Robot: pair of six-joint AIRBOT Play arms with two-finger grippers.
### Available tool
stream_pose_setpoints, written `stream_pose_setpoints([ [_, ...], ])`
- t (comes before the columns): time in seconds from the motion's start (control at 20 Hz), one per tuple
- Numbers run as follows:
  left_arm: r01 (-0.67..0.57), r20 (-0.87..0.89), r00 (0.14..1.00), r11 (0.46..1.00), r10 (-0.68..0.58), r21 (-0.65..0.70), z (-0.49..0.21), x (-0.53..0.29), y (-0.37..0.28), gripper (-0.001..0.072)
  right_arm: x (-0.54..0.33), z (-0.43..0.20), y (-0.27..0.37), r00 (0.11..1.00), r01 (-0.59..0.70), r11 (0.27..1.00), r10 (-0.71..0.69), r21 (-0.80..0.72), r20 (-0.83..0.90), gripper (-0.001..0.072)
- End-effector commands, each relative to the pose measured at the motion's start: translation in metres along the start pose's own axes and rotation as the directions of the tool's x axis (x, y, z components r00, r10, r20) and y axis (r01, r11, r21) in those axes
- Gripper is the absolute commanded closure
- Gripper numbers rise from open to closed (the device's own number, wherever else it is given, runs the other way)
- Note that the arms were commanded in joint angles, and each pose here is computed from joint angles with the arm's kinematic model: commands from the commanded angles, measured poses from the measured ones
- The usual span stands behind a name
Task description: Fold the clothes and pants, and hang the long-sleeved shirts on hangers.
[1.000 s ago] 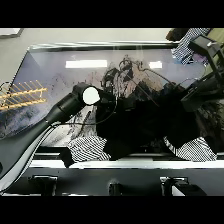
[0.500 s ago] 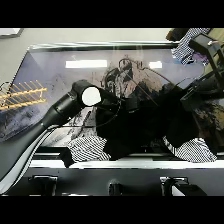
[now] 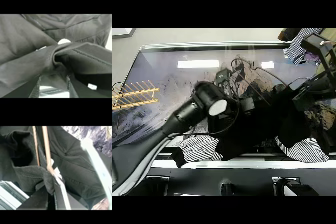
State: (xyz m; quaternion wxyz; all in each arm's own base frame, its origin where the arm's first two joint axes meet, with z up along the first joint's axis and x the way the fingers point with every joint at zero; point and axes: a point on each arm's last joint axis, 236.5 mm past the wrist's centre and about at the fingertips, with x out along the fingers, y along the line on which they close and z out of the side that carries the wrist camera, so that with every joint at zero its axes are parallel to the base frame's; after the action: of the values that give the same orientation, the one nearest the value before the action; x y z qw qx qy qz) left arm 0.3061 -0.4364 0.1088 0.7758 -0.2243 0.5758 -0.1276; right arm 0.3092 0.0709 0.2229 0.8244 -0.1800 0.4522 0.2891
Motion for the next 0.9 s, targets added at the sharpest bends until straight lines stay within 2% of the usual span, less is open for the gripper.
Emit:
stream_pose_setpoints([
  [0.0,-0.006,-0.003,1.000,0.998,0.006,-0.065,-0.007,0.028,-0.004,0.0317,0.000,0.000,0.000,1.000,0.000,1.000,0.000,-0.001,0.001,0.0680],
  [0.1,-0.023,0.012,1.000,0.996,0.025,-0.083,-0.004,0.037,0.001,0.0314,0.000,0.000,0.000,1.000,0.000,1.000,0.000,-0.001,0.001,0.0680],
  [0.65,0.078,0.064,0.995,0.992,-0.072,-0.103,0.012,0.063,-0.020,0.0313,0.000,0.000,0.000,1.000,-0.001,1.000,0.001,-0.002,0.001,0.0680],
  [0.85,0.065,0.061,0.996,0.992,-0.059,-0.106,0.013,0.072,-0.015,0.0317,0.000,0.000,0.000,1.000,-0.001,1.000,0.001,-0.002,0.001,0.0680],
])
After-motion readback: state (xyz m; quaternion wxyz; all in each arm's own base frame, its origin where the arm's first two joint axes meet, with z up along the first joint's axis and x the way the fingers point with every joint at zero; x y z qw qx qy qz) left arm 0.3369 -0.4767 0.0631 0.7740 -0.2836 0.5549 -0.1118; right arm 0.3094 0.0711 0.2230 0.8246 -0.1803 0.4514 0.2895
